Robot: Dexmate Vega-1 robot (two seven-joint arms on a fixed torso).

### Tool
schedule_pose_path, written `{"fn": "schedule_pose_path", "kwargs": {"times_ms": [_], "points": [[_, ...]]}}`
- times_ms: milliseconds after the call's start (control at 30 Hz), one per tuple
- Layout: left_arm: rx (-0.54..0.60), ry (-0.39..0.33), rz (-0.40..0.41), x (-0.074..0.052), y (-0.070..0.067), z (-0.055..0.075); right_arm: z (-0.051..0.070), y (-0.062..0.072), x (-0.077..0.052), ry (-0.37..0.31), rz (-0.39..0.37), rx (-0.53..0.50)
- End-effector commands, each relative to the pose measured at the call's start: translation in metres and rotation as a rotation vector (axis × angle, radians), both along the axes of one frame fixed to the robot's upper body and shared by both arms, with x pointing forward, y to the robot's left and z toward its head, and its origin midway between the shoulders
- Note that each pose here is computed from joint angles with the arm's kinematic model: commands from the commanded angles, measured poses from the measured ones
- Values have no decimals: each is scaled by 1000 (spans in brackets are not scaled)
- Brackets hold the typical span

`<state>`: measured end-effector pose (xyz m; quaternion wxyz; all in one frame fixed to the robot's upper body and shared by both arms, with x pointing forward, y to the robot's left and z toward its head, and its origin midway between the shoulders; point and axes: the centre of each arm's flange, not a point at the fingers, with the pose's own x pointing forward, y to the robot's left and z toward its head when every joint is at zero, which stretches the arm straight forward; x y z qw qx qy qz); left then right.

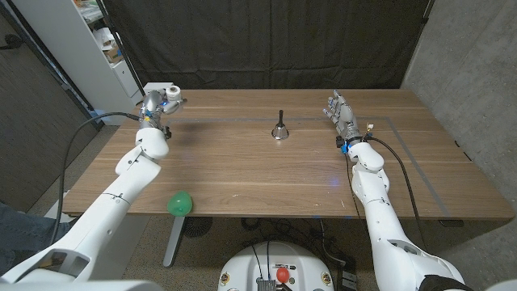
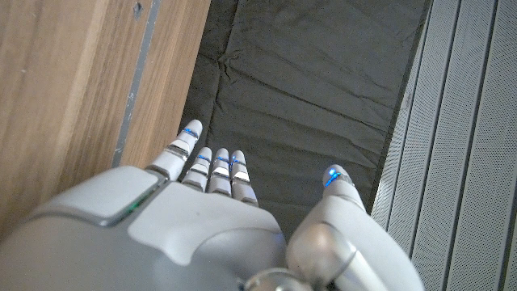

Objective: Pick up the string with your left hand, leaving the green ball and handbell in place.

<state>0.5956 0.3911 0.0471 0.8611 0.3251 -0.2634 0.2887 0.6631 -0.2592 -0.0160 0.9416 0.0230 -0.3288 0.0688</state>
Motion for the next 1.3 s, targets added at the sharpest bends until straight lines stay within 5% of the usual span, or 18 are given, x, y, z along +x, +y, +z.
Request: {"fn": "schedule_pose_path", "kwargs": {"times_ms": [33,500,1300], "points": [[-48,22,-68,-6,4,5,4,0,-5,-12,-7,-8],[-178,20,-256,-16,16,5,6,1,-9,-19,-8,1],[-144,-1,-242,-30,14,18,7,2,-11,-27,-4,-2]]}}
